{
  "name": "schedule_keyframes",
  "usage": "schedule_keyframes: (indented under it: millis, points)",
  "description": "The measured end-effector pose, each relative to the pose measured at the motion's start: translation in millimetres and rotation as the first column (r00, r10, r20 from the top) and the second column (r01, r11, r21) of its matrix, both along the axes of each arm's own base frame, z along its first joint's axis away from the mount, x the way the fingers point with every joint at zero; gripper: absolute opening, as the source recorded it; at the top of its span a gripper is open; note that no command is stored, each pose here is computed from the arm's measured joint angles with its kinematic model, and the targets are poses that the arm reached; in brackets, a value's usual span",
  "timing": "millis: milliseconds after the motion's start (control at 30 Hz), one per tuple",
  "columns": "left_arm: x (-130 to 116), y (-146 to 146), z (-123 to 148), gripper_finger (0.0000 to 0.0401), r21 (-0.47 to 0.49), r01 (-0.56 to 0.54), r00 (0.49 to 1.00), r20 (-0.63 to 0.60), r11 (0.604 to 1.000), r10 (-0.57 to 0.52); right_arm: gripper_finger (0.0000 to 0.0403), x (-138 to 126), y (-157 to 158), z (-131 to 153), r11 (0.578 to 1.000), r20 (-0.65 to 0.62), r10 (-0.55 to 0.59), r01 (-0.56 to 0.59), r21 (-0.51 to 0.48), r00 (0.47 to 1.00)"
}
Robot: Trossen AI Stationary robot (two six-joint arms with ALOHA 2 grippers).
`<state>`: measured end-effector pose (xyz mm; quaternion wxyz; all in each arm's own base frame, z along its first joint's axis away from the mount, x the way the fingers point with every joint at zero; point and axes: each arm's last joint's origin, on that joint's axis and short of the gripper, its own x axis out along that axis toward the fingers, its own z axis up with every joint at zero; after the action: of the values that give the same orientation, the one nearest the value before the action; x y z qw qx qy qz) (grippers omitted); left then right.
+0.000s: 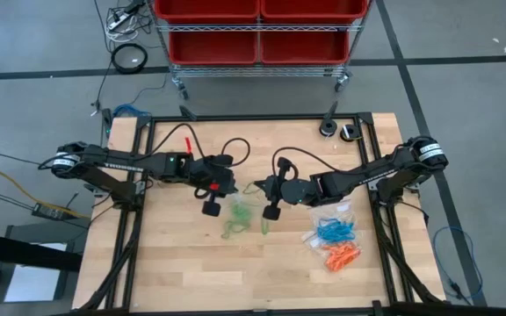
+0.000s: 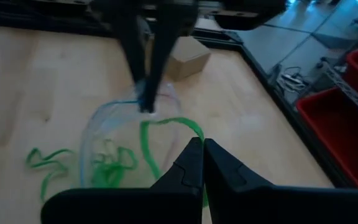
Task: Sort rubber bands
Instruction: Put the green rubber band into the transparent zip bag
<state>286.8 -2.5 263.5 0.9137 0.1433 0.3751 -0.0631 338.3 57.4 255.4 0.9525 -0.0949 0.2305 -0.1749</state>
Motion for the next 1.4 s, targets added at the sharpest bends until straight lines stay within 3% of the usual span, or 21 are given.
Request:
schedule_keyframes:
  millis: [500, 833, 967, 1400]
  points:
    - [5, 0, 5, 0.0009, 0.003, 0.003, 0.997, 0.071, 1.0, -0.003, 0.0009, -2, 6, -5, 0.99, -0.05, 0.121, -0.117, 0.079, 0.991]
    - [3, 0, 3, 0.0009, 0.004, 0.002, 0.999, 0.045, 1.0, -0.002, 0.0117, -6, 19, -6, 0.994, -0.065, 0.101, -0.098, 0.04, 0.993]
    - [3, 0, 3, 0.0009, 0.006, 0.0, 0.999, 0.041, 1.0, -0.001, 0.014, -8, 23, -5, 0.994, -0.058, 0.101, -0.097, 0.055, 0.993]
    - [2, 0, 2, 0.0009, 0.014, -0.011, 1.0, 0.023, 1.0, 0.011, 0.0132, -32, 67, -11, 0.978, -0.102, 0.15, -0.132, 0.163, 0.983]
